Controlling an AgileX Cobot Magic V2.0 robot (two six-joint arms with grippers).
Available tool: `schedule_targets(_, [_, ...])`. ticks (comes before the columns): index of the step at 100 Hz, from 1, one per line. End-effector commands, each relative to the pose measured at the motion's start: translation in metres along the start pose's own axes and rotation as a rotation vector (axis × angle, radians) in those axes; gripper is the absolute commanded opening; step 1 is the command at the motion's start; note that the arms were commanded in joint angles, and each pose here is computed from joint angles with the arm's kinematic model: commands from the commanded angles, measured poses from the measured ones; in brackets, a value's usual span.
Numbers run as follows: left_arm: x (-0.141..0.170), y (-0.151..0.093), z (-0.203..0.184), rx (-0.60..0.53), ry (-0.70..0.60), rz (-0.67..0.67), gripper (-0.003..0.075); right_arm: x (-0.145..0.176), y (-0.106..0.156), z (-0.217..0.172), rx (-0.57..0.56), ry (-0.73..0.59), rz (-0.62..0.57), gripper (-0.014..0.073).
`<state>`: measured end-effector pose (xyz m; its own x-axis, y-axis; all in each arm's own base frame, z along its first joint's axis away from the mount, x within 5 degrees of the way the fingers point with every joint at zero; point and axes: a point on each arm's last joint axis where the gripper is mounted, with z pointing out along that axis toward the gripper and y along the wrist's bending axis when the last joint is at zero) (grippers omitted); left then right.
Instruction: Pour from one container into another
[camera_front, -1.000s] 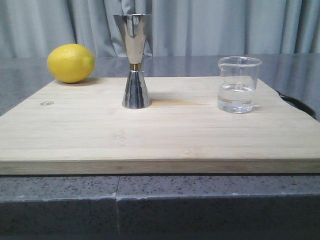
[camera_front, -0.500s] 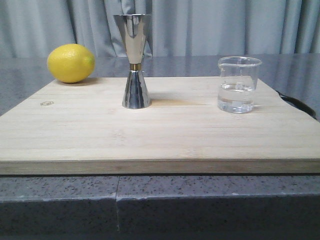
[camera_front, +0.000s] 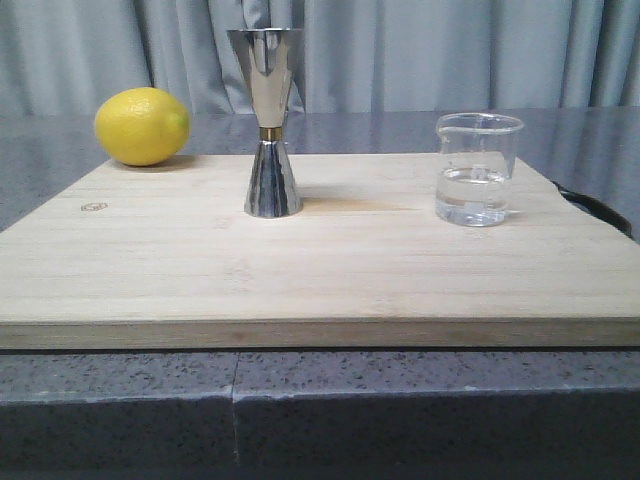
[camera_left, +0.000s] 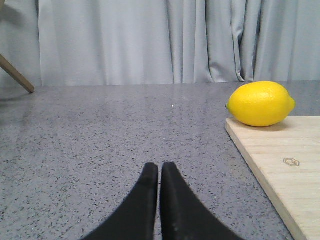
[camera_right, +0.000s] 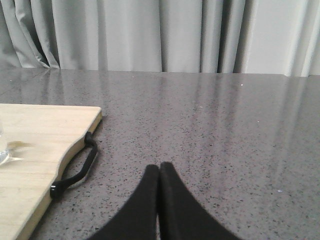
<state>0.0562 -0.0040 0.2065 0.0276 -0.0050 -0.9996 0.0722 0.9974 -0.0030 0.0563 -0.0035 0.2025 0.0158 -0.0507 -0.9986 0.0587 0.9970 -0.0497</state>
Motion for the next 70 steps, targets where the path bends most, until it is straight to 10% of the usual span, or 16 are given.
schedule_targets(1, [0.0048, 0.0, -0.0009, 0.0, -0.063, -0.007, -0.0019, 0.0018, 0.0004, -0.0006, 0.003, -0.066, -0.012, -0.0073])
schedule_targets(70, [0.0046, 0.0, -0.0009, 0.0, -0.064, -0.007, -0.0019, -0.0014, 0.0006, -0.0009, 0.001, -0.101, 0.009, -0.0073])
